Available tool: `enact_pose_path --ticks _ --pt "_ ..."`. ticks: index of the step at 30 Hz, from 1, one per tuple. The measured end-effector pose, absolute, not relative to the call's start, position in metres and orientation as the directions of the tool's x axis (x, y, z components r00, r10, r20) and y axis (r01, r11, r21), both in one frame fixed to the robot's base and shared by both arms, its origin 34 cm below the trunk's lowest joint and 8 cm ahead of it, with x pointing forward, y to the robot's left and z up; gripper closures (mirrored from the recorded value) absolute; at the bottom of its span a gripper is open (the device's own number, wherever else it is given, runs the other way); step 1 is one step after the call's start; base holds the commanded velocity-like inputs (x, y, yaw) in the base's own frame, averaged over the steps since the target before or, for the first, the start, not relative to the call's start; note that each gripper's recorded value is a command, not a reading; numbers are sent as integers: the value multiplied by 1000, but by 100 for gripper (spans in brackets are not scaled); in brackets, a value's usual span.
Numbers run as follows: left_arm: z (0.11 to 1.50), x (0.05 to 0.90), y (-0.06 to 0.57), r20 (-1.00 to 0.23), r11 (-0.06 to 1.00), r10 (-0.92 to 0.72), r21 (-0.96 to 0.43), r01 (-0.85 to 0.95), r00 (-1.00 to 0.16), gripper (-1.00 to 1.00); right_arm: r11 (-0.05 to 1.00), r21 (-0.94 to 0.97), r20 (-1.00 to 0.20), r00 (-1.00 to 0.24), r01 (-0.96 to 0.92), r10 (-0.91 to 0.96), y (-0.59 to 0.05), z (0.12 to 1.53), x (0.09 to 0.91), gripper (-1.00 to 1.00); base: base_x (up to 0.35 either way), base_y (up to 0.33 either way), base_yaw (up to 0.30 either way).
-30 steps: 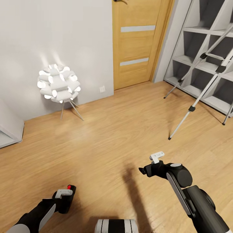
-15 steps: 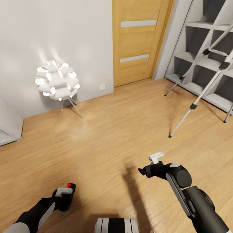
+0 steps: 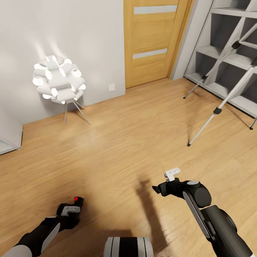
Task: Attach the digital camera to the camera tripod in the bedroom.
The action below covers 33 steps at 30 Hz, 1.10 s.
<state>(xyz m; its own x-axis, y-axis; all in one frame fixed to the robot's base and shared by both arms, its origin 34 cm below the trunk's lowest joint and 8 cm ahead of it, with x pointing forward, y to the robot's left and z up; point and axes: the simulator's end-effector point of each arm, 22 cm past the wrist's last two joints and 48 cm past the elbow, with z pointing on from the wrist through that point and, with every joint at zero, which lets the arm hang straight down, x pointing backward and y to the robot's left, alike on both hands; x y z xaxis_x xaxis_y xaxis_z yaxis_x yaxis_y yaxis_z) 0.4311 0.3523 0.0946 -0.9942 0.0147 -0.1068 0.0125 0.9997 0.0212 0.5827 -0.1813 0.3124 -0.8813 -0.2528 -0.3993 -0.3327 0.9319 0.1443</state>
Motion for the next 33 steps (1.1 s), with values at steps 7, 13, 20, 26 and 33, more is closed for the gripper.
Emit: enact_pose_path --ticks 7,13,20,26,33 --pt "87 423 353 -88 1000 14 21 13 -996 -100 932 151 -381 -889 -330 -253 -181 302 579 -100 0 0 0" --pt "88 423 355 -88 1000 14 22 12 -996 -100 932 151 -381 -889 -330 -253 -181 302 579 -100 0 0 0" --pt "77 412 355 -60 1000 13 23 12 -998 -100 932 160 -356 -900 -325 -253 -181 287 573 -100 0 0 0" --pt "76 410 357 -56 1000 13 24 11 -998 -100 932 162 -352 -901 -325 -253 -181 285 572 -100 0 0 0" --pt "77 416 358 -83 999 17 29 14 -996 -100 932 162 -352 -901 -325 -253 -181 285 572 -100 0 0 0"
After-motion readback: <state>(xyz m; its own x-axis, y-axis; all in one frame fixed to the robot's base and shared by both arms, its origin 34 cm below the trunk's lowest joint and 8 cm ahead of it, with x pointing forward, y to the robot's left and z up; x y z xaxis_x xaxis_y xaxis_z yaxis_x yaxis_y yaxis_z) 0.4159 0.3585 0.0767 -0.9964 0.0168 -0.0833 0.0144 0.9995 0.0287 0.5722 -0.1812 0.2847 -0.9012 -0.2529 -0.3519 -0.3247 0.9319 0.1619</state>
